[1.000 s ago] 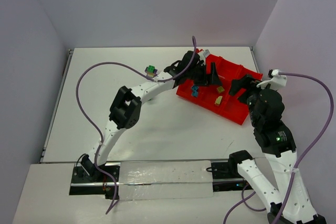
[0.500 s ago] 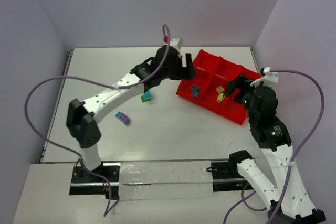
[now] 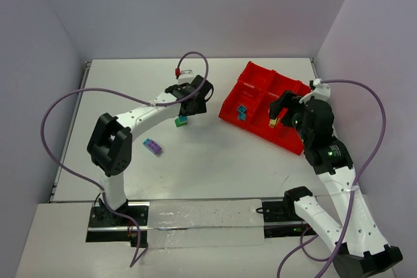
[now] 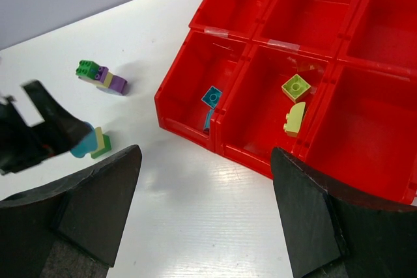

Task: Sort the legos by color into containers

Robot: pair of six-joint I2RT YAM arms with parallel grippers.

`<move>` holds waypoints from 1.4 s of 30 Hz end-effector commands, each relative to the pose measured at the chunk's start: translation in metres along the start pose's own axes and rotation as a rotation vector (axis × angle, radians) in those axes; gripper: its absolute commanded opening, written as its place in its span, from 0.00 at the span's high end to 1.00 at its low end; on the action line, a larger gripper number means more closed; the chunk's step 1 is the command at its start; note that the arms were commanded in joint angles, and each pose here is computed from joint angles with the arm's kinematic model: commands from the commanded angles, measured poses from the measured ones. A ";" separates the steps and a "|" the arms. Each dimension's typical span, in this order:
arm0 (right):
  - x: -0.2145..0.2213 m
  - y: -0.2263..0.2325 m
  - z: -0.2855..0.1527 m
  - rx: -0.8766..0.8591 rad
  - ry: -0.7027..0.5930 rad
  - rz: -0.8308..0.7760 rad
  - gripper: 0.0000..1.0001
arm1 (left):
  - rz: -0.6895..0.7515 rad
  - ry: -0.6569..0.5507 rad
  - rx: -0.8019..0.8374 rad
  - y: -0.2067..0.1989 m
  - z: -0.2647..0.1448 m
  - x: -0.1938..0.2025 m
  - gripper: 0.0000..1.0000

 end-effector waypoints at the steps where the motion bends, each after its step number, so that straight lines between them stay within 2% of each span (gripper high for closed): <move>1: -0.009 0.000 -0.003 -0.008 -0.054 0.012 0.13 | -0.064 -0.024 -0.049 0.009 0.009 -0.002 0.01; 20: -0.009 0.001 -0.003 -0.017 -0.056 0.018 0.13 | -0.083 0.059 -0.027 0.012 0.047 0.014 0.31; 24: -0.009 0.002 -0.003 -0.024 -0.057 0.021 0.13 | -0.087 0.064 -0.011 0.012 0.048 0.013 0.46; 28: -0.010 0.002 -0.003 -0.024 -0.058 0.019 0.13 | -0.102 0.071 0.005 0.017 0.049 0.010 0.70; 31: -0.011 0.003 -0.003 -0.034 -0.056 0.004 0.13 | -0.075 0.057 0.054 0.017 0.034 -0.003 0.97; 34: -0.010 0.007 0.000 -0.092 -0.039 -0.036 0.13 | -0.031 0.087 0.176 0.014 0.014 -0.013 1.00; 37: -0.012 0.018 0.001 -0.237 -0.031 -0.115 0.11 | 0.044 0.102 0.439 0.010 -0.024 -0.036 1.00; 39: -0.013 0.038 -0.002 -0.512 -0.043 -0.198 0.08 | 0.160 0.207 0.711 0.006 -0.053 -0.040 1.00; 42: -0.011 0.054 -0.005 -0.715 -0.092 -0.272 0.09 | 0.272 0.247 0.905 0.006 -0.079 -0.047 1.00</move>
Point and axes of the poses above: each gripper's point midway between its finger pads, its own z axis out along the fingers, its own y axis along the line the jaws close on, x = y × z, the point moved 9 cm from there along -z, back along the fingers, and after that the axes turned 14 degrees about -z, right-handed, at the moved point
